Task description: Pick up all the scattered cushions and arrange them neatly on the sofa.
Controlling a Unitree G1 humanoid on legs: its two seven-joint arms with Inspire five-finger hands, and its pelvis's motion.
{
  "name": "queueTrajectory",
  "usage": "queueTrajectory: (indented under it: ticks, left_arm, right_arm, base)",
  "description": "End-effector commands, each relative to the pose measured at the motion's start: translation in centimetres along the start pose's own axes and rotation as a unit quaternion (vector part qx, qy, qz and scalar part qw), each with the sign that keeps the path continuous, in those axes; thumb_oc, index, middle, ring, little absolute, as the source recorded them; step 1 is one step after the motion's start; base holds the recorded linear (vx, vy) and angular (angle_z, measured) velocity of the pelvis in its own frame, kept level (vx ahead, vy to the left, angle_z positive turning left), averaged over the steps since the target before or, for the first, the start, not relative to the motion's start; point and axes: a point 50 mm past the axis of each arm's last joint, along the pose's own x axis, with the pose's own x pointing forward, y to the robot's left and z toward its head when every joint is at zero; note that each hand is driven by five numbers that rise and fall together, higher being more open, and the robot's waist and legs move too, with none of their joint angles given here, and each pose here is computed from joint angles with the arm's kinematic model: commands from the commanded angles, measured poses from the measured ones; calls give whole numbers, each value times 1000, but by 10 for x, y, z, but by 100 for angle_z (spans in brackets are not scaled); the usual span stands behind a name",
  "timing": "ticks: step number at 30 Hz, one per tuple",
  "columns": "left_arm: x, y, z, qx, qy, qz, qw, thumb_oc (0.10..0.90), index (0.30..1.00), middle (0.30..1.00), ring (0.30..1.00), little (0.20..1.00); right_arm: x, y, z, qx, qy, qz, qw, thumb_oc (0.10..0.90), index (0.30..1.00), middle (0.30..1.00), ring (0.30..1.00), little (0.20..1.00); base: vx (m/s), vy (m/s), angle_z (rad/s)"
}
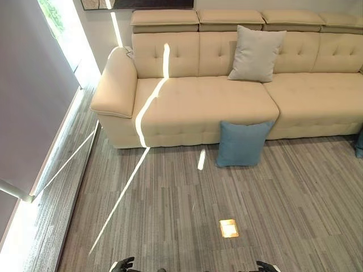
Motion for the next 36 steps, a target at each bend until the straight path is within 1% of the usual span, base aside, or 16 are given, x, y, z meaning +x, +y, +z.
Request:
queueTrajectory:
  ticks: [1,5,7,17,24,28,32,36]
  left_arm:
    - [3,1,11,26,-9,9,1000,800,900,900,900,900]
    - [3,1,11,19,-8,13,1000,800,900,900,900,900]
    - [3,2,10,34,-7,15,999,800,900,900,900,900]
    - [3,4,11,46,-9,20,999,800,900,900,900,900]
    - [5,3,26,64,-34,14,997,800,900,900,900,900]
    - [6,4,39,86,-55,16,995,800,900,900,900,900]
    - [6,4,41,83,-58,16,995,800,900,900,900,900]
    - [6,3,34,85,-49,12,995,800,900,900,900,900]
  right_arm:
    - [2,-12,5,-11,-5,-26,1000,800,900,900,900,900]
    - [2,-10,1,-12,2,-26,1000,800,900,900,900,900]
    - [1,-11,-2,-14,6,-28,999,800,900,900,900,900]
    - [1,-11,-5,-7,11,-31,999,800,900,900,900,900]
    - [1,-13,-1,-17,8,-32,999,800,900,900,900,900]
    - [2,-11,3,-4,2,-28,1000,800,900,900,900,900]
    - [1,-11,0,-6,6,-27,1000,800,900,900,900,900]
    - [1,-12,-5,-4,14,-28,1000,800,900,900,900,900]
  base:
    - [6,-1,-5]
    - [19,2,-12]
    - [11,8,-8]
    - [-11,15,-4]
    - [-48,47,-40]
    - [-62,-3,-35]
    - [-7,-102,-33]
    - [61,-198,-15]
